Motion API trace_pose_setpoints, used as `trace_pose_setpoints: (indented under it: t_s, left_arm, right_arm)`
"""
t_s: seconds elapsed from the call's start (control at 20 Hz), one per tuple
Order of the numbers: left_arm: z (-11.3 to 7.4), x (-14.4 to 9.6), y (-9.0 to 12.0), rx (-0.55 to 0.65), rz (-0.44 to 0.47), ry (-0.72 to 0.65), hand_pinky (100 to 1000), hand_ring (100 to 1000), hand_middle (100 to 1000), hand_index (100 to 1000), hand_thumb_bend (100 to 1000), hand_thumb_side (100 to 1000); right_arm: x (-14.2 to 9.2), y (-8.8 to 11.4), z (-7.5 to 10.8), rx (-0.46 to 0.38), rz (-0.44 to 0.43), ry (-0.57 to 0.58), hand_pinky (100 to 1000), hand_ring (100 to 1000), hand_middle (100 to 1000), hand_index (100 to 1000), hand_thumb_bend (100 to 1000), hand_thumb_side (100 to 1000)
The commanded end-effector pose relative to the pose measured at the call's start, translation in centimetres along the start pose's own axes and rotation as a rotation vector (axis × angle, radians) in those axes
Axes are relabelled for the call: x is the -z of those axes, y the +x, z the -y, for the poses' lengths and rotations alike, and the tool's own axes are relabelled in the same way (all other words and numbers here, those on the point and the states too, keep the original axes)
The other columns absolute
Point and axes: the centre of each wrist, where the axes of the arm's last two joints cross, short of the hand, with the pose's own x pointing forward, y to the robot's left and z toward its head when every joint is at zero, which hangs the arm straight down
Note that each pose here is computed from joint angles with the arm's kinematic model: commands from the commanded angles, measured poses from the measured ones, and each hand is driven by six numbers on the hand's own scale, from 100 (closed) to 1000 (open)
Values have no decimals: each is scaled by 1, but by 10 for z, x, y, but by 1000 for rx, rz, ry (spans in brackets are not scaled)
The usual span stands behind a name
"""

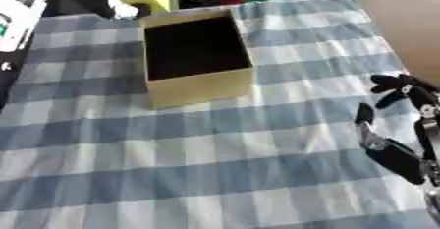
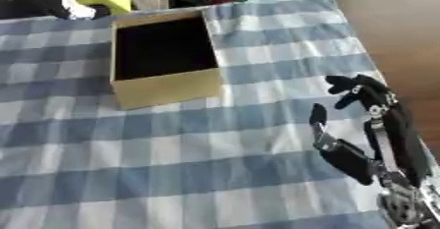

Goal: Pick up objects on the table and place them in the box.

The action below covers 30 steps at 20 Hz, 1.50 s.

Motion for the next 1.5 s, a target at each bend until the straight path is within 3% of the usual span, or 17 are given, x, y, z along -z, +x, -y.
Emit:
trace_pose_setpoints:
  t_s: [0.05, 0.55, 0.8, 1.0, 1.05, 1.1, 1.2, 1.25, 1.5]
  left_arm:
    - [-8, 4, 3, -9, 39, 39, 871, 596, 430, 623, 100, 100]
    - [9, -9, -32, -31, 28, 34, 886, 621, 483, 669, 100, 100]
    - [13, -16, -45, 3, 20, 20, 889, 643, 508, 689, 158, 100]
    - [15, -17, -47, 40, 32, 9, 902, 717, 593, 752, 285, 109]
    - [15, -18, -48, 48, 37, 9, 916, 763, 662, 798, 394, 203]
    - [15, -18, -49, 59, 43, 12, 918, 769, 671, 803, 409, 213]
    - [14, -19, -49, 86, 57, 24, 940, 840, 780, 888, 562, 324]
    - [14, -20, -50, 103, 68, 33, 952, 886, 848, 946, 680, 410]
    - [10, -22, -51, 154, 100, 107, 965, 927, 954, 1000, 778, 443]
  right_arm:
    - [6, 2, 6, -6, 33, -5, 878, 506, 596, 802, 100, 414]
    - [14, 6, 6, -2, 63, -15, 879, 506, 596, 803, 100, 409]
    - [15, 8, 4, -5, 62, -19, 881, 505, 596, 804, 100, 399]
    - [14, 9, 3, -6, 59, -19, 882, 505, 596, 805, 100, 399]
    - [14, 9, 2, -5, 58, -20, 882, 504, 596, 805, 100, 399]
    - [14, 9, 2, -5, 57, -20, 882, 504, 596, 805, 100, 399]
    - [14, 9, 2, -4, 57, -19, 882, 505, 596, 805, 100, 398]
    - [14, 9, 2, -4, 56, -18, 883, 504, 596, 806, 100, 397]
    - [13, 9, 1, -4, 49, -16, 884, 503, 595, 806, 100, 396]
